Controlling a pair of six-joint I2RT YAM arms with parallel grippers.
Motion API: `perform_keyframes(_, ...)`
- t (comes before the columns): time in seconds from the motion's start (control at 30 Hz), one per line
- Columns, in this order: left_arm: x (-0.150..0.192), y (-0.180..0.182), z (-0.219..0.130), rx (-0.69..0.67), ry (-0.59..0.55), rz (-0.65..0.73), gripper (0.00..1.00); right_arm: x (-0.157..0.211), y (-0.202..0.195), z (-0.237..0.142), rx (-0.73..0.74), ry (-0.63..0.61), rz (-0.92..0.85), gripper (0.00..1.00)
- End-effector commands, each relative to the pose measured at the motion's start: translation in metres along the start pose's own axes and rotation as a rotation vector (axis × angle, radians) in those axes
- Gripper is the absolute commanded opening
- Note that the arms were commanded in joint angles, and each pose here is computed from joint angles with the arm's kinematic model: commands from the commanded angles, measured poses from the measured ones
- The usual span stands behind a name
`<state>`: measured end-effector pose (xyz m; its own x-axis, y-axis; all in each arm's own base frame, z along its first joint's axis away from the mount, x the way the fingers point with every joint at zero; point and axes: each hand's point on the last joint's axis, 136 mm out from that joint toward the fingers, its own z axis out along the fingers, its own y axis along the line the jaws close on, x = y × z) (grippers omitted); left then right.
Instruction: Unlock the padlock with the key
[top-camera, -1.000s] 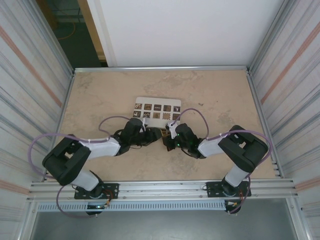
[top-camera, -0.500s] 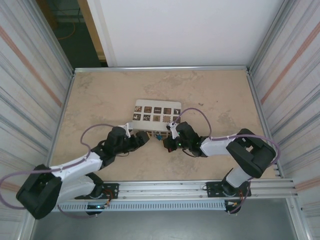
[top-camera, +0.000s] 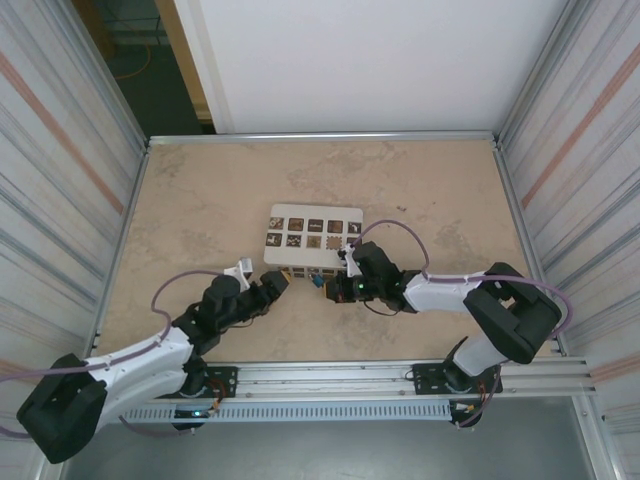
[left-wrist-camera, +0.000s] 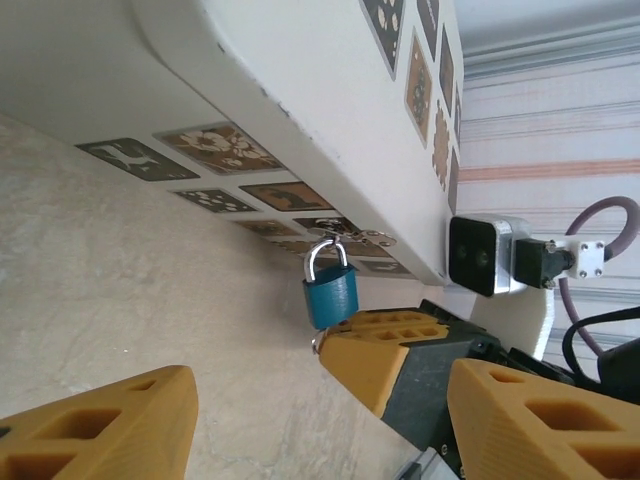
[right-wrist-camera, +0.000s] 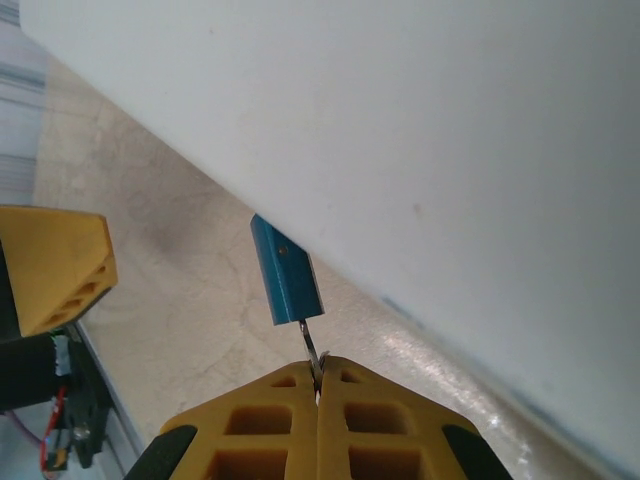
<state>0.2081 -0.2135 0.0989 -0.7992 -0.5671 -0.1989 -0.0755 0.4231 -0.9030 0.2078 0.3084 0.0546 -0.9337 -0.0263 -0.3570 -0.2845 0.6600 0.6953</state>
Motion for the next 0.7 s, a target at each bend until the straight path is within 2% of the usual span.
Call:
perform_keyframes(0.0, -0.004, -0.009, 0.003, 0.047, -0.035, -0.038, 0.63, 0.0, 0.021, -0.002, -0.047, 0.015, 0.077, 0.0)
perform_keyframes(0.2, -0.001, -0.007, 0.014, 0.05, -0.02, -0.077, 0.54, 0.0, 0.026, 0.001, -0.047, -0.001, 0.14, 0.0)
perform_keyframes(0.67, 0.006, -0.02, 0.037, 0.092, 0.015, -0.099, 0.5, -0.003, 0.032, 0.001, -0.063, -0.005, 0.175, 0.0)
